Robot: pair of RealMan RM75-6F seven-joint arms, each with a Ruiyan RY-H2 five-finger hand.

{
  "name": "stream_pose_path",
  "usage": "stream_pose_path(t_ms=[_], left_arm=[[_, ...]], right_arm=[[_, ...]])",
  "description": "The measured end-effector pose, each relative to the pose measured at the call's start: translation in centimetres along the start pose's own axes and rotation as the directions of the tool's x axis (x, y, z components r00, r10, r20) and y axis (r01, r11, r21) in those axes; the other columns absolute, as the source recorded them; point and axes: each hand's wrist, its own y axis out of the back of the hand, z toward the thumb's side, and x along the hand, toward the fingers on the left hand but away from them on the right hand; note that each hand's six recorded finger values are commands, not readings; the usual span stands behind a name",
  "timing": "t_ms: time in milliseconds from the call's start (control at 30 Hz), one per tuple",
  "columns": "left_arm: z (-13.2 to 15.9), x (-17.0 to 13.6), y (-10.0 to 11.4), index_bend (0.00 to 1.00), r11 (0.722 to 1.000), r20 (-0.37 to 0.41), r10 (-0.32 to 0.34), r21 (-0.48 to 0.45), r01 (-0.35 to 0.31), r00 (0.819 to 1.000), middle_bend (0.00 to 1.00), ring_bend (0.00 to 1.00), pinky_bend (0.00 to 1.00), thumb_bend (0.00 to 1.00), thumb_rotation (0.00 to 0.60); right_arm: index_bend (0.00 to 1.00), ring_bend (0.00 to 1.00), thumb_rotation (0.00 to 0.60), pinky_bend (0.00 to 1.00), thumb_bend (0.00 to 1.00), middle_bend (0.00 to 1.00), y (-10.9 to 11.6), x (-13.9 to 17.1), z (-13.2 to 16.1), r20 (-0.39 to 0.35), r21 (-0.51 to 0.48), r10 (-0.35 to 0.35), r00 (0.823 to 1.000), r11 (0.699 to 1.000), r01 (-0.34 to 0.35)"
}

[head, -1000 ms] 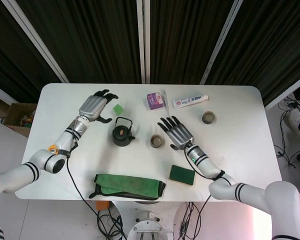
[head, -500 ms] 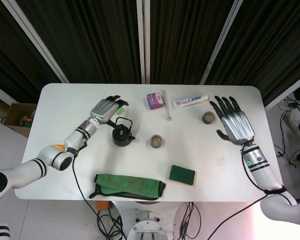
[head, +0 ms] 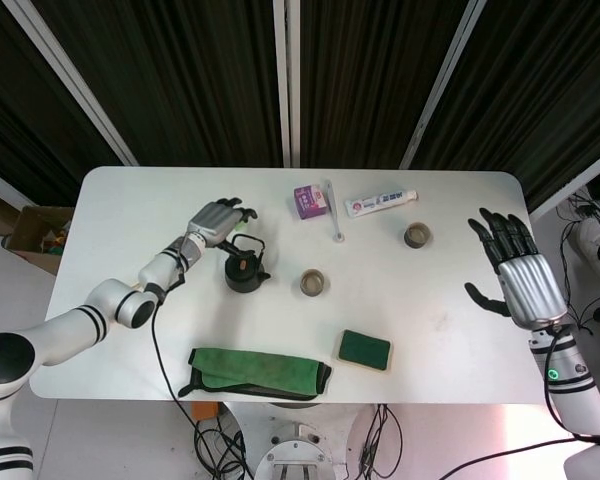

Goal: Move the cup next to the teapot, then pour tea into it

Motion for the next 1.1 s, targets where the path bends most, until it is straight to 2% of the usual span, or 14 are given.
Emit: stream_pose_path(t_ms=[233,600,833,1100], left_arm=[[-0.5,0.0,-0.6,0.21,0.999,-0.019,-0.045,0.018,0.045,0.999,0.34,0.08,0.13,0.20,0.281],[-0.1,-1.3,-0.3,0.22,0.997,0.004,-0.065,0.034,0.065,0.998,0.40,0.09,0.13,0.20,0.268],[0.9,-3.3,0.5,0.22,0.999,0.047,-0.032,0.011,0.032,0.998,0.41,0.10,0.13,0.20,0.267],[1.0,-6.2,0.3,0.22,1.000,0.080,-0.010,0.003,0.010,0.997,0.43,0.11,0.13,0.20,0.264]], right_arm=[[0.00,0.00,0.600,0.00,0.20,0.00,-0.1,0.4,-1.3,0.030,-0.002,0.000,1.000,1.000,0.001],[0.00,0.00,0.600,0.00,0.21,0.00,-0.7,0.3,-1.9,0.041,0.004,-0.005,0.999,1.000,0.005],[0.00,0.00,0.600,0.00,0.21,0.00,-1.2,0.3,-2.2,0.052,0.017,0.011,0.999,1.000,-0.012],[0.00,0.00,0.600,0.00,0.21,0.00,-1.8,0.3,-1.9,0.047,0.021,0.020,0.999,1.000,-0.021]])
